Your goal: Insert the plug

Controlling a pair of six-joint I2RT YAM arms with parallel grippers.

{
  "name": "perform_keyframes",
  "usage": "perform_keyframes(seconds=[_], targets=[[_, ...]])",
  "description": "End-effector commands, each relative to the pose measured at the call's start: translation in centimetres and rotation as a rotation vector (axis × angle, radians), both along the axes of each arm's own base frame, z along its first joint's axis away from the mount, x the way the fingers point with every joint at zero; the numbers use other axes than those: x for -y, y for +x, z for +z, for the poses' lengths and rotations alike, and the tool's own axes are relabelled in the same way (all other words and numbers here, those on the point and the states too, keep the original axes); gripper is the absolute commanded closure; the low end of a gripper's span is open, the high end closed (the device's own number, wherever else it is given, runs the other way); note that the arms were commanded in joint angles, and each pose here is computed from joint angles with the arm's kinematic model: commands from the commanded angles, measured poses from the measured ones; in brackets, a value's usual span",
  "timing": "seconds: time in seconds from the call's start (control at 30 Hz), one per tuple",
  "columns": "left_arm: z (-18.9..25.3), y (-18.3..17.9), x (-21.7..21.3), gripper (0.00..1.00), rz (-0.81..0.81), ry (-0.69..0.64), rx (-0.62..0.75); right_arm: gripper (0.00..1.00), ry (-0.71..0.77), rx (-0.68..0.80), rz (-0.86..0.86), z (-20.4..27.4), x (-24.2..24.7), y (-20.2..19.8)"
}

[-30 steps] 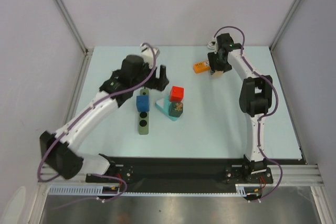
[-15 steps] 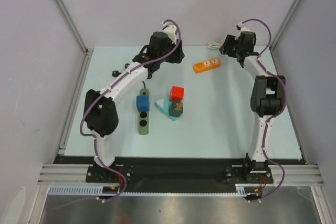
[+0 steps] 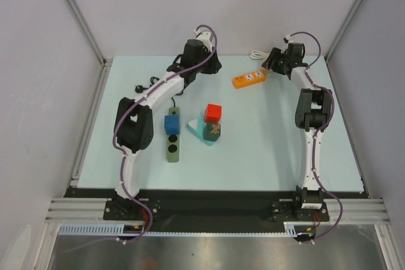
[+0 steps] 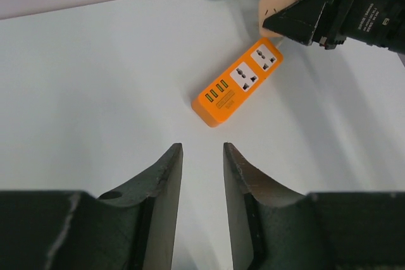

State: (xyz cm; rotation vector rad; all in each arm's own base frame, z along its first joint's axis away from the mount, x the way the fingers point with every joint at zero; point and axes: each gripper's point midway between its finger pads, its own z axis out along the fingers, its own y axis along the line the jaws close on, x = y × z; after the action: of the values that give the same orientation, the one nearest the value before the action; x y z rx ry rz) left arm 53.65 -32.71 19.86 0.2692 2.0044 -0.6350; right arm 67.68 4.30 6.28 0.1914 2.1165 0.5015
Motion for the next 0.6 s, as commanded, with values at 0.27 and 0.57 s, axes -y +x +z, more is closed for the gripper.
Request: perform_keyframes(seconds=[0.27,0.57], targets=[[1.1,0.8,1.5,0.59,-0.030,-0.067,0.032,1.00,-0.112,-0.243,0.119,0.6,-1.4,-8.3],[-3.1,0.0,4.1,0.61,-0.102,-0.054,-0.065,1.00,-0.217,-0.279,0.191,0.1,-1.7,-16.3]])
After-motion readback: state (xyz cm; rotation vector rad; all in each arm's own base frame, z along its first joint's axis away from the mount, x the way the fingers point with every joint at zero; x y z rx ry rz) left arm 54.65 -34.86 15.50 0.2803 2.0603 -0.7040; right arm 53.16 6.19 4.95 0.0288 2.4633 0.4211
